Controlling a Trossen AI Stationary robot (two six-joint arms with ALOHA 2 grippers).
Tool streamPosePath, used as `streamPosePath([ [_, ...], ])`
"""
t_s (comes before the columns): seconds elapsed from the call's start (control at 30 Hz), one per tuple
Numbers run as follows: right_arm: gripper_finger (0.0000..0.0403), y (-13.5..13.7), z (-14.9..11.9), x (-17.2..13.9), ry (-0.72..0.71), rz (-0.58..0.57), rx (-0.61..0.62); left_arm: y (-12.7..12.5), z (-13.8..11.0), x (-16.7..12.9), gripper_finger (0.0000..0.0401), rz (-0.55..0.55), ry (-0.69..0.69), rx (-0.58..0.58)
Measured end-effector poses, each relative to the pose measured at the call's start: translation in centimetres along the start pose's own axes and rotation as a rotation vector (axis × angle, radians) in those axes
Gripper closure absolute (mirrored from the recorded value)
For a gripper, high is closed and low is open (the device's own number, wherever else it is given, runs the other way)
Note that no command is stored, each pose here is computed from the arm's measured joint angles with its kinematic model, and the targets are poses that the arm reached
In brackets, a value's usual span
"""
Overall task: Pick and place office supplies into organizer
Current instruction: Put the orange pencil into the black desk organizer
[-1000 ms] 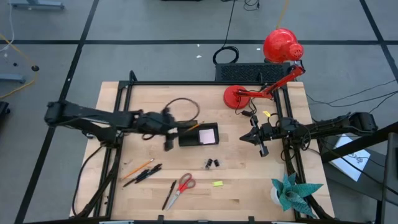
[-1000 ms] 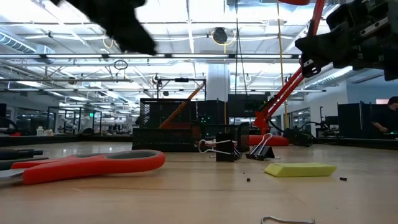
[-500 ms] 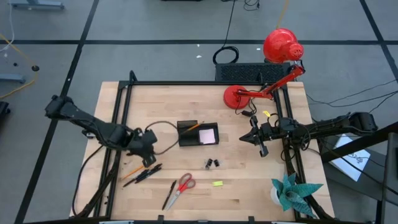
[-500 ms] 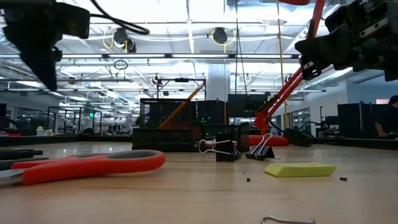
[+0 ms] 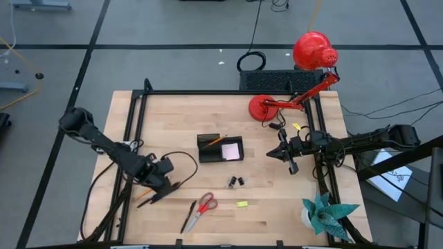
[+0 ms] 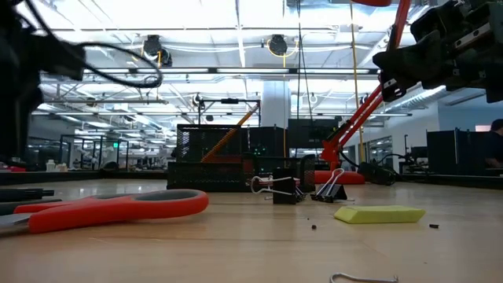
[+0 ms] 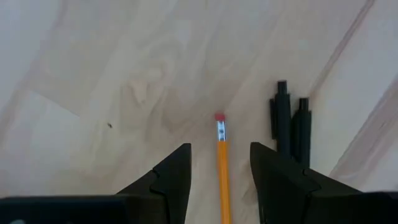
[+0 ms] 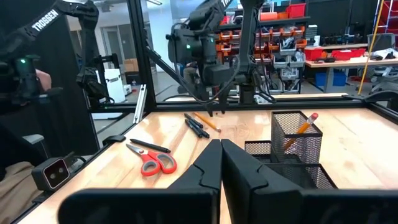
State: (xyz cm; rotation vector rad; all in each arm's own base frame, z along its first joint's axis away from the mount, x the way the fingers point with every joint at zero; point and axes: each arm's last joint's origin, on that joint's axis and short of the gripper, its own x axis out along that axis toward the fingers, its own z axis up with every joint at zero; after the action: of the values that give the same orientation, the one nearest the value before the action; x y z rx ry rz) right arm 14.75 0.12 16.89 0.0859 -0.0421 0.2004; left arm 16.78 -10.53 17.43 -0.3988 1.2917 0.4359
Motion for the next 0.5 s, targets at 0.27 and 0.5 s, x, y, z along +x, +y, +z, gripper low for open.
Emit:
streamPosePath([
  [0.27,0.0403,0.0,0.0,0.0,0.0,0.001,0.0,1.0,-1.9,2.5,0.0231,-0.104,0.0,0.003],
  [0.5,0.0403,0.0,0.0,0.0,-0.001,0.001,0.0,1.8,-3.0,3.3,0.0231,-0.067,0.054,0.011],
])
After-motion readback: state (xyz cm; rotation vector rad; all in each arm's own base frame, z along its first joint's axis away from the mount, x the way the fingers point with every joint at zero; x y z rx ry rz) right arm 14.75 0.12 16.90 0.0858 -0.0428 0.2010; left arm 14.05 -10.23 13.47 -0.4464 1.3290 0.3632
